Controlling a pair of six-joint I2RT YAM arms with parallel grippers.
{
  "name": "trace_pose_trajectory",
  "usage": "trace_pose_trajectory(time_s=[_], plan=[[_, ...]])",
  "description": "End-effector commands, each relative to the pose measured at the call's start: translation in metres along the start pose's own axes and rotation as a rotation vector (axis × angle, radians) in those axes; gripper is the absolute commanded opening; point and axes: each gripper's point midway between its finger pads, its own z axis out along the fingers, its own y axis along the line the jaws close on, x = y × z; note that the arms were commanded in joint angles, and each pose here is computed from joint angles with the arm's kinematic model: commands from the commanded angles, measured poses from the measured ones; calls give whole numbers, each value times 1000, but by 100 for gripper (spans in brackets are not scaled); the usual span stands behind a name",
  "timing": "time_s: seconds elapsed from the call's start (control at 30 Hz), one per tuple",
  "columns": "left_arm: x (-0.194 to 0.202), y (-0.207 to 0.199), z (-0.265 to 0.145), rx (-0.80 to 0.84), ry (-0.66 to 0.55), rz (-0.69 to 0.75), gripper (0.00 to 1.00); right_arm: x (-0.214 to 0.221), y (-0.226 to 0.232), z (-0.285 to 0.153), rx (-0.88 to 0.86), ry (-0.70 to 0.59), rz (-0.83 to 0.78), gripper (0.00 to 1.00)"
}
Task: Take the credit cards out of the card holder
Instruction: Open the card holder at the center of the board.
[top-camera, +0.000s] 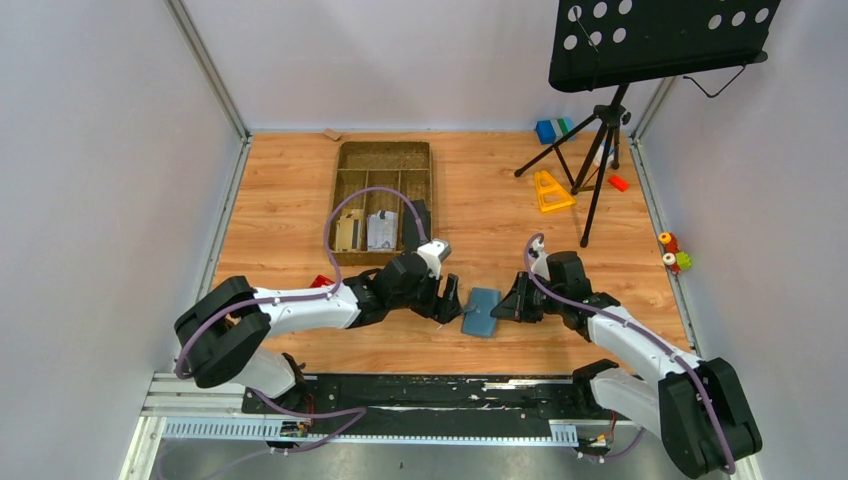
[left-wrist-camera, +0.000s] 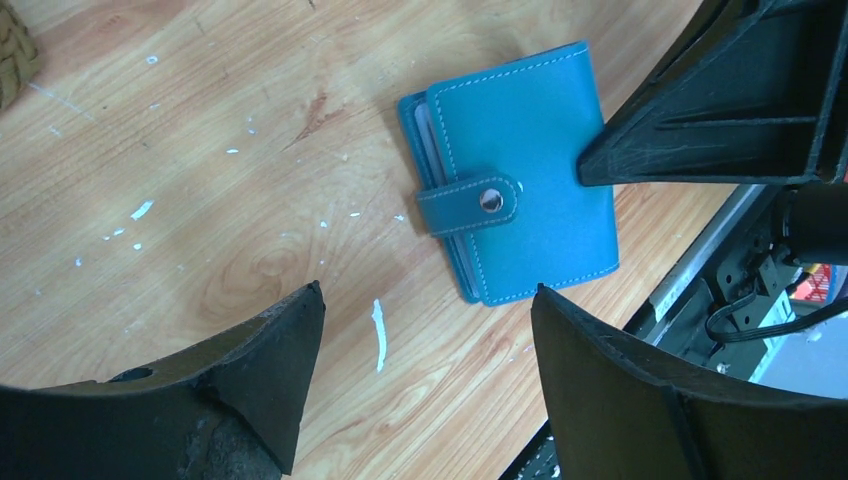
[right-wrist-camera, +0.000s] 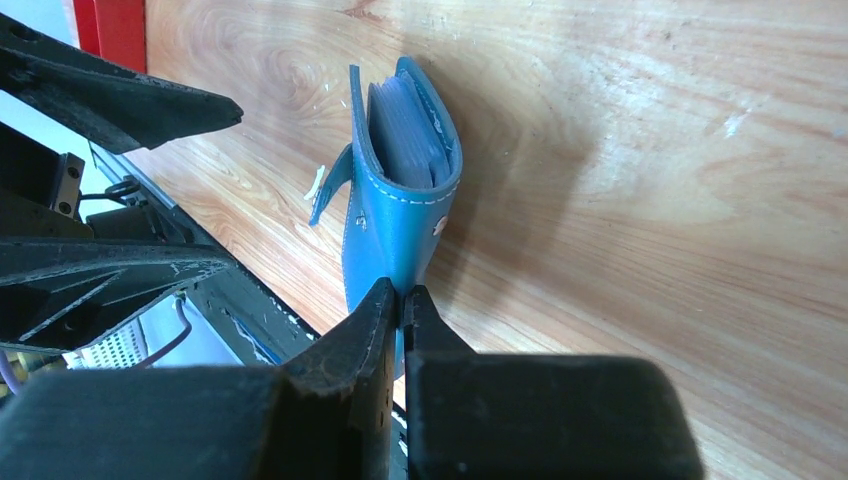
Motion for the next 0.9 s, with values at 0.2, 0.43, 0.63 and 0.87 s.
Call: trace_pose_trajectory(time_s=[0.2,0.43,0.63,0.87], plan=[[-6,-12,28,54,31,17,81,-3,4,4,-33,6,-52,1],[-5,-34,37,153,63,68,83,-3,4,5,-35,7,-54,1],[4,-29,51,96,107,74,83,-2,3,6,-35,15,-48,1],[1,7,52,-83,125,14,40,-1,0,7,-26,14,-45,1]])
